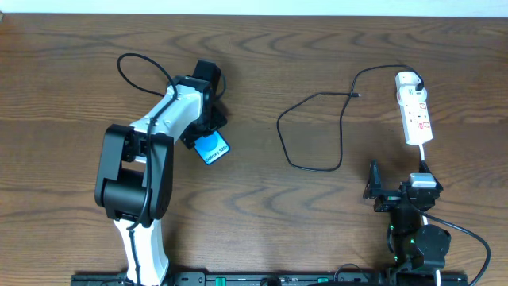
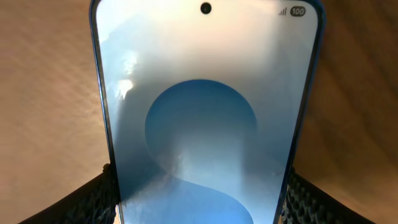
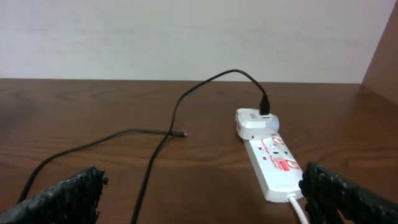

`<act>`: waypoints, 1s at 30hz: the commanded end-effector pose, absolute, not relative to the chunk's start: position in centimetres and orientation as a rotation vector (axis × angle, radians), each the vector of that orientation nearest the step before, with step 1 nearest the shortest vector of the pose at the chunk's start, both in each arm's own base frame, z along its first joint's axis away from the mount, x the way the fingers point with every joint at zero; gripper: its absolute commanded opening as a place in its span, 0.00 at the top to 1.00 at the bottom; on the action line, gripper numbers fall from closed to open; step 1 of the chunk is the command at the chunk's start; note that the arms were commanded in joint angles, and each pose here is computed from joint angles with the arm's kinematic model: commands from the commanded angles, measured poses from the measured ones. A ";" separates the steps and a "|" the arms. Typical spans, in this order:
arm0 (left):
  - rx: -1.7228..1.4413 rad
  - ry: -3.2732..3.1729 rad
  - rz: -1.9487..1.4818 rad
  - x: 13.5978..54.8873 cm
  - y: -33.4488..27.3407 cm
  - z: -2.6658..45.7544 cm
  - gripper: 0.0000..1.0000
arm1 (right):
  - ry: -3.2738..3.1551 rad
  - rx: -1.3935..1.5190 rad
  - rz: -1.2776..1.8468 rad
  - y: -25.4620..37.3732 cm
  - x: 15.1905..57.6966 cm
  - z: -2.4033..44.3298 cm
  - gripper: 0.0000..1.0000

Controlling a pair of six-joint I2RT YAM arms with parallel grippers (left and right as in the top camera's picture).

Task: Plug charger to phone and switch on socket
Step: 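Lift the phone with the left gripper and tilt it upright, then move the held phone right toward the table center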

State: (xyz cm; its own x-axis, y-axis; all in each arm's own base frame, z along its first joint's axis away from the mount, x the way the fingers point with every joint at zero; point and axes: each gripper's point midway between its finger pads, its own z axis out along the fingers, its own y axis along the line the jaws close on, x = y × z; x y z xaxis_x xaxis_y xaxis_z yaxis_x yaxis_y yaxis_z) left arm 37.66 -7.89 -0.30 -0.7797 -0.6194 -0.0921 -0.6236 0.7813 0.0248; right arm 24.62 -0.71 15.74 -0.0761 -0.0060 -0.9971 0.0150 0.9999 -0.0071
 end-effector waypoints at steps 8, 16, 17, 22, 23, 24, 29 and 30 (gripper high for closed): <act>-0.999 2.973 0.081 34.5 -7.4 0.9 0.31 | 1.649 0.018 -0.014 -0.7 24.6 15.6 0.01; -0.902 3.041 -0.367 34.1 -12.1 4.6 0.31 | 1.649 0.018 -0.014 -0.7 24.6 15.6 0.01; -0.901 3.046 -0.405 34.0 -12.5 4.9 0.31 | 1.649 0.018 -0.014 -0.7 24.6 15.6 0.01; -0.897 3.075 -0.616 33.4 -14.7 6.1 0.31 | 1.649 0.018 -0.014 -0.7 24.6 15.6 0.01; -0.895 3.083 -0.673 33.3 -15.3 6.4 0.31 | 1.649 0.018 -0.014 -0.7 24.6 15.6 0.01; -0.894 3.089 -0.721 33.2 -15.7 6.6 0.31 | 1.649 0.018 -0.014 -0.7 24.6 15.6 0.01; -0.889 3.109 -0.950 32.5 -17.9 8.0 0.31 | 1.649 0.018 -0.014 -0.7 24.6 15.6 0.01; -0.887 3.111 -0.991 32.4 -18.2 8.2 0.31 | 1.649 0.018 -0.014 -0.7 24.6 15.6 0.01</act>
